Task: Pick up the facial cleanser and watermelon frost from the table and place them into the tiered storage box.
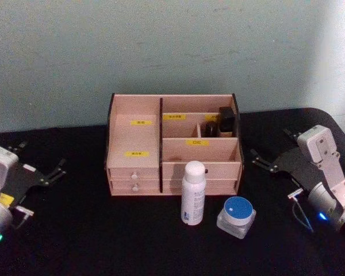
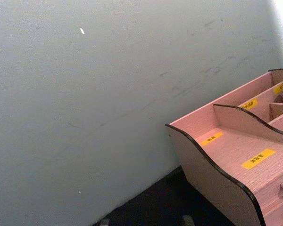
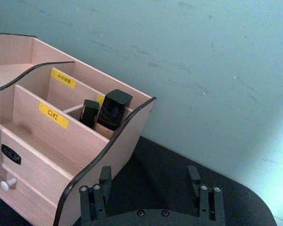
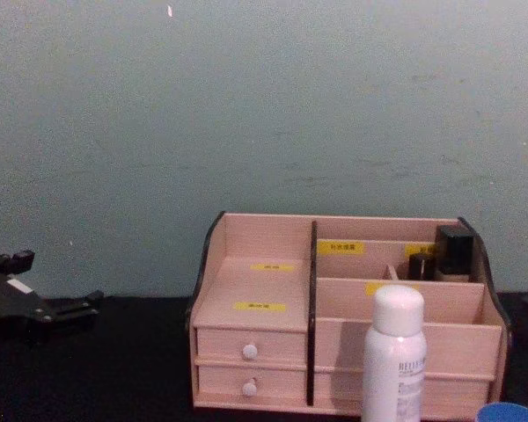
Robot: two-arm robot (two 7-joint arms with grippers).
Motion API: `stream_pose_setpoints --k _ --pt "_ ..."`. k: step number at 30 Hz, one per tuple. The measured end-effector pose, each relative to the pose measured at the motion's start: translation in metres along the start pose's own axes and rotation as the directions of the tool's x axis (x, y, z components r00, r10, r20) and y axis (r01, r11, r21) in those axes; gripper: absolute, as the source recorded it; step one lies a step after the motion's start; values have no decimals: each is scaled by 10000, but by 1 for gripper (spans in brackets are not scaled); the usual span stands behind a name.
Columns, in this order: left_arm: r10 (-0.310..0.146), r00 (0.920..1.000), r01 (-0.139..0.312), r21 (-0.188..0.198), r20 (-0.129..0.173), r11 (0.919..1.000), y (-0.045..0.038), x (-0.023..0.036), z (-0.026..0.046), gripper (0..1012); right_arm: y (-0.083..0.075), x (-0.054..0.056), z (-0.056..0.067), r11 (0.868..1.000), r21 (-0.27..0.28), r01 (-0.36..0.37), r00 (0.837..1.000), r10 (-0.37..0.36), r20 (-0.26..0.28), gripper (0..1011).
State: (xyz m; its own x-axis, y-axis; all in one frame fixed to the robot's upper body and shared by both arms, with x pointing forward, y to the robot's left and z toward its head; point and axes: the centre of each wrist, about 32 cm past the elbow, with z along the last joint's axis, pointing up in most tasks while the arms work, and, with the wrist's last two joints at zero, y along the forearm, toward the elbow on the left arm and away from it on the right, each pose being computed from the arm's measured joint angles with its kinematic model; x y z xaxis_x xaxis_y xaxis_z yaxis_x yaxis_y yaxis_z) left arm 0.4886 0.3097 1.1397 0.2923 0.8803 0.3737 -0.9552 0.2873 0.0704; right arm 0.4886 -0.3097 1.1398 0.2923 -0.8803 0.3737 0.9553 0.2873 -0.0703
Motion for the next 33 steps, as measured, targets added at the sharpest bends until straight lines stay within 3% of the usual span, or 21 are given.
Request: stream_pose_setpoints --k 27,33 --pt "1 10000 -1 -1 1 10000 0 0 0 1001 1 1 0 10000 2 6 10000 -6 -3 1002" --pt "0 10000 0 -1 0 10000 0 0 0 1001 0 51 -21 9998 132 173 9998 -171 -100 1003"
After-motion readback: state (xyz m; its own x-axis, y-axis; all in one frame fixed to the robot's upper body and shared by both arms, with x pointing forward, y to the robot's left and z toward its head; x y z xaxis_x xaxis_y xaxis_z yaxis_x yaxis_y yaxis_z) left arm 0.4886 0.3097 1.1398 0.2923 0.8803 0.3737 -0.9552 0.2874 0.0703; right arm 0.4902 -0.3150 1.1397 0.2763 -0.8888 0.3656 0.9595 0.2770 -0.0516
